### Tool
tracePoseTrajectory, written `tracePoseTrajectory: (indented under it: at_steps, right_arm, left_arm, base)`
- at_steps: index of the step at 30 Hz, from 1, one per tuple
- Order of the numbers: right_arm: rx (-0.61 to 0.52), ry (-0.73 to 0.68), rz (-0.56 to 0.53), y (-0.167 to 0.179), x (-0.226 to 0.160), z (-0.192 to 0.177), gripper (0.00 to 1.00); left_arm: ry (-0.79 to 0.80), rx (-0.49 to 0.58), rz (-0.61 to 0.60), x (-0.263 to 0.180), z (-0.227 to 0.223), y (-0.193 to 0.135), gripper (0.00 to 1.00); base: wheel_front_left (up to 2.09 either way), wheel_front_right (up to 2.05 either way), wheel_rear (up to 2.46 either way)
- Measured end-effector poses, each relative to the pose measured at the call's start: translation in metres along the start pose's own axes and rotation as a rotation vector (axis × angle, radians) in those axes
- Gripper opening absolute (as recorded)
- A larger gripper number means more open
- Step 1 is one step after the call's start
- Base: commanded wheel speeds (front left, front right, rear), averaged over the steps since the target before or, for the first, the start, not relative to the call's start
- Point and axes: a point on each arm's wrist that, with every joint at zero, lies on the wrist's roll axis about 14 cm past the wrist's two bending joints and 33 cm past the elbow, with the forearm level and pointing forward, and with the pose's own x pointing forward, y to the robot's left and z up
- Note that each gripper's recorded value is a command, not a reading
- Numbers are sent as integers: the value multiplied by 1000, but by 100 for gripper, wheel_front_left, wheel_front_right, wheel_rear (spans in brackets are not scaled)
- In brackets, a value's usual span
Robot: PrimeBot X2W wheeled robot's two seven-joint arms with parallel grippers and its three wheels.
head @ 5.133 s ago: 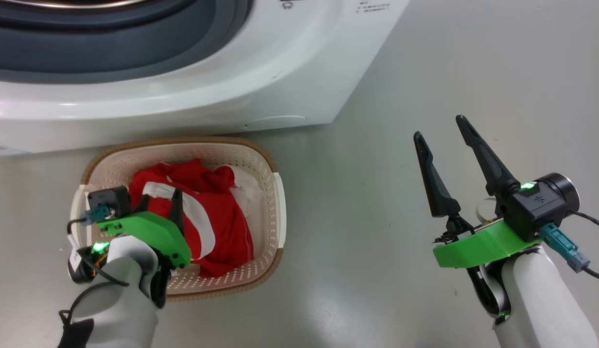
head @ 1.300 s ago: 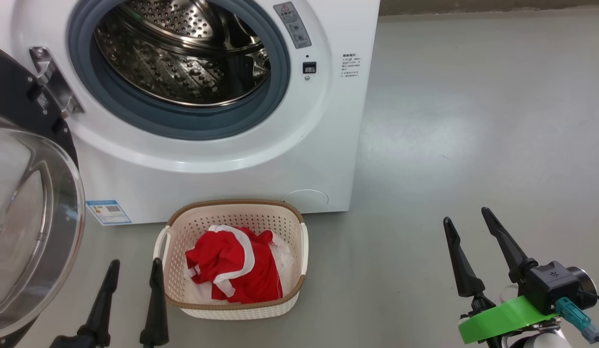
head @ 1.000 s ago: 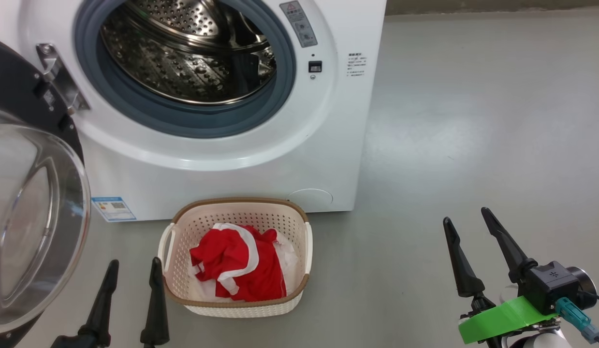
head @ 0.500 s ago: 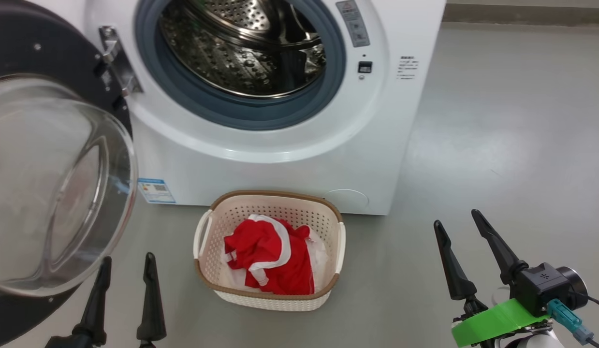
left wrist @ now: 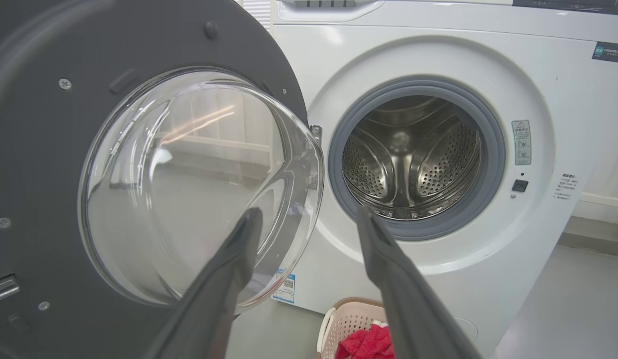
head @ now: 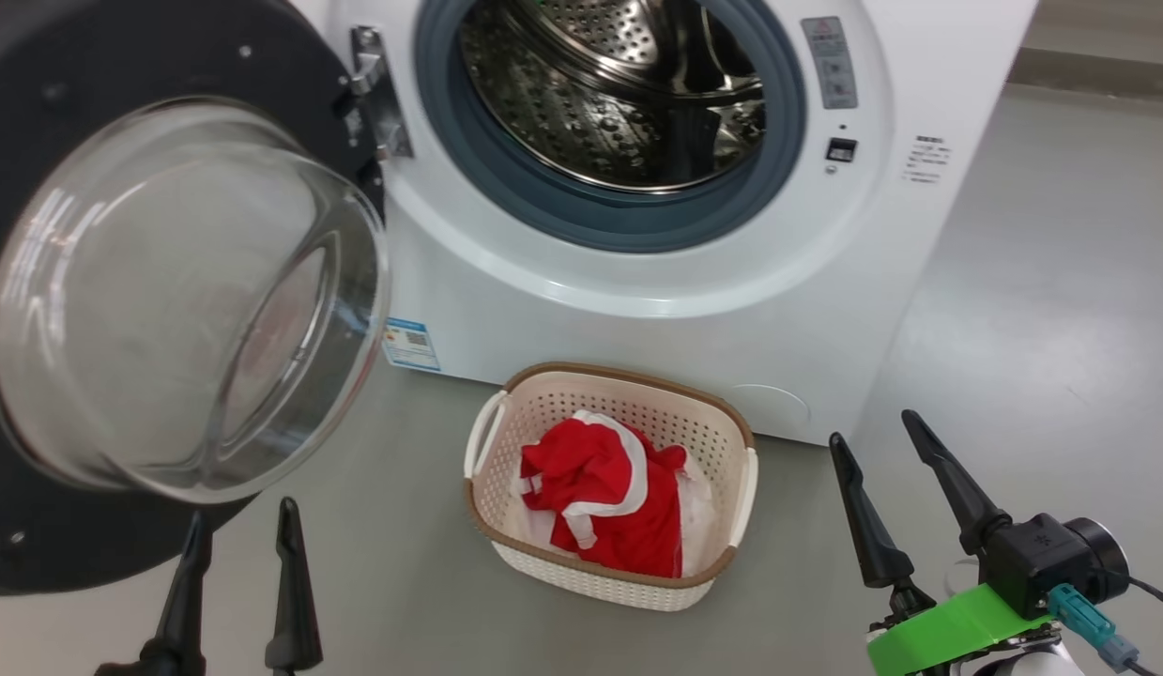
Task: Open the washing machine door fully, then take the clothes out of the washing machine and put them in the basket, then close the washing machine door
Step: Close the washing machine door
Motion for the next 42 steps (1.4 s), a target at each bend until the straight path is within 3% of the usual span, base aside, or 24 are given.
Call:
tracePoseTrajectory:
  at_steps: [19,36,37,38,39,40,42]
  right_arm:
    - [31,-26,223,77,21,9,100]
    - [40,-10,237,81,24,3,100]
    - [41,-9,237,81,24,2,100]
    - [41,-8,237,81,24,2,100]
    - [41,-8,237,81,24,2,100]
    - [42,-7,237,81,24,2,100]
    - [42,-6,237,81,23,1,100]
  left_arm:
    - [-40,45,211,-54,19,69,100]
    - [-22,54,252,-59,16,77,100]
    - [-21,55,251,-59,16,77,71]
    - [-20,56,250,-59,15,77,71]
    - [-19,58,249,-59,15,76,25]
    - [-18,61,246,-58,15,76,0]
    - [-22,72,244,-58,17,76,0]
  base:
    - [0,0,0]
    - [0,0,0]
    - [0,0,0]
    - [0,0,0]
    - [0,0,0]
    - [0,0,0]
    - [0,0,0]
